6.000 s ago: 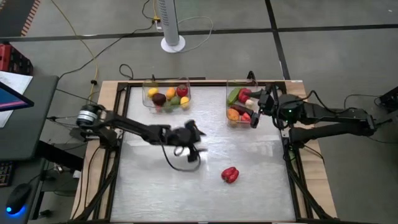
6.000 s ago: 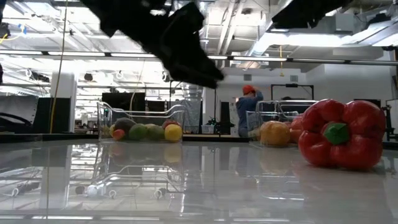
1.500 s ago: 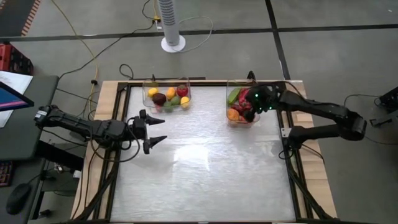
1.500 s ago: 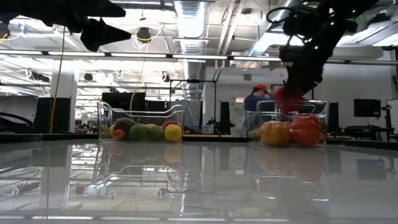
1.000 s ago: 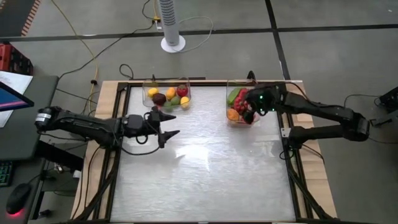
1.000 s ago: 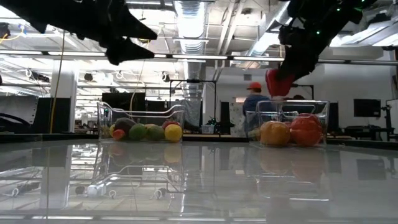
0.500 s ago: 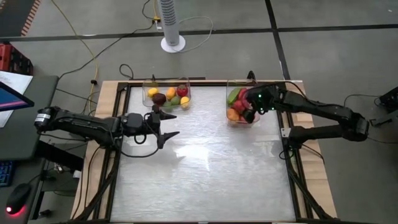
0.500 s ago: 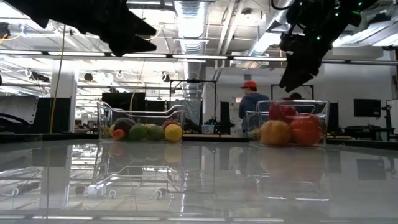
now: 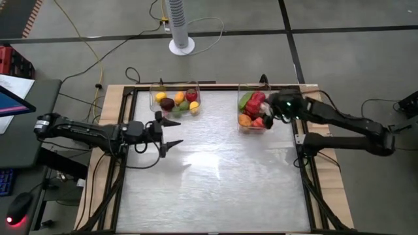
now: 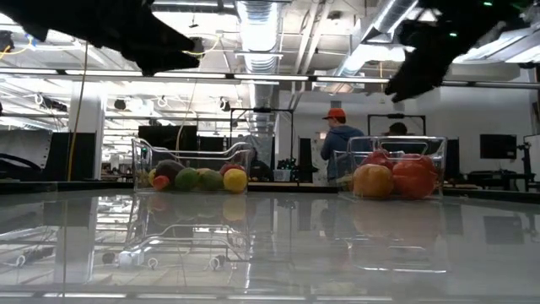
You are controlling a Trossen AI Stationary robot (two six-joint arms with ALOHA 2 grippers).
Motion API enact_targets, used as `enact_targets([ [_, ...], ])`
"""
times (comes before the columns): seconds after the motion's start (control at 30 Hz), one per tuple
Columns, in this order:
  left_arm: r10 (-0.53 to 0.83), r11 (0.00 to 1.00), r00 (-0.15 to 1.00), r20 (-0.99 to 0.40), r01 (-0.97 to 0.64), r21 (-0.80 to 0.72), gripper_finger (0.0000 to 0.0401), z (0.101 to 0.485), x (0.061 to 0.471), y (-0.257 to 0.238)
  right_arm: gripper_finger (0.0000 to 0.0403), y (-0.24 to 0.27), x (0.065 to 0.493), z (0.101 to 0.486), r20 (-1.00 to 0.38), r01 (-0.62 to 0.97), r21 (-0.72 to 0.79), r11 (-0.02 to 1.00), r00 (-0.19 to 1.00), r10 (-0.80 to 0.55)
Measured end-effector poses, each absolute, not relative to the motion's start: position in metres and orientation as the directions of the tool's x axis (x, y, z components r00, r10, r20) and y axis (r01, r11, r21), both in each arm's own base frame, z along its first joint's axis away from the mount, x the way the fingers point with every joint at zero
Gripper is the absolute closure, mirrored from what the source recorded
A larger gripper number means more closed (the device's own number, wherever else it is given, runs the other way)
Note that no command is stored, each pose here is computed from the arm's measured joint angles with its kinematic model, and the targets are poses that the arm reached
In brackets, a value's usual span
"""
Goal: Sort produce into baskets
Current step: Return to Home Position
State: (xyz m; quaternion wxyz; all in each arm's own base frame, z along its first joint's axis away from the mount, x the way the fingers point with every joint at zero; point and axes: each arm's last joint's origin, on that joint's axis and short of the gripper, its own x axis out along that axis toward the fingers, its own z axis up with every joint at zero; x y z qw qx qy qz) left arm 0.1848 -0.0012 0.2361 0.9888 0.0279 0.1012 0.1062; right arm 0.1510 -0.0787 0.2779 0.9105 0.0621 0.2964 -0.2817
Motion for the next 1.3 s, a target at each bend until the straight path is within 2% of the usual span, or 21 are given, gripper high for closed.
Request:
enact_targets([
  [0.37,0.277,0.958,0.952,-0.126,-0.285,-0.044,0.0063,0.210,0.144,0.002,0.0033,-0.050,0.106,0.252,-0.355,0.573,0.128,0.810,0.789,-0.502],
  [0.53,0.295,0.950,0.949,-0.107,-0.304,-0.076,0.0063,0.197,0.132,0.003,0.0033,-0.043,0.095,0.236,-0.252,0.593,0.169,0.787,0.798,-0.547],
  [0.73,0.317,0.940,0.944,-0.091,-0.326,-0.101,0.0063,0.184,0.123,0.001,0.0033,-0.038,0.090,0.216,-0.187,0.561,0.235,0.794,0.827,-0.530],
  [1.1,0.332,0.939,0.940,-0.082,-0.338,-0.067,0.0063,0.173,0.116,-0.007,0.0033,-0.034,0.093,0.186,0.021,0.502,0.306,0.809,0.846,-0.533],
  [1.3,0.334,0.942,0.934,-0.127,-0.337,0.000,0.0063,0.168,0.114,-0.010,0.0033,-0.033,0.095,0.173,0.062,0.504,0.302,0.809,0.837,-0.544],
])
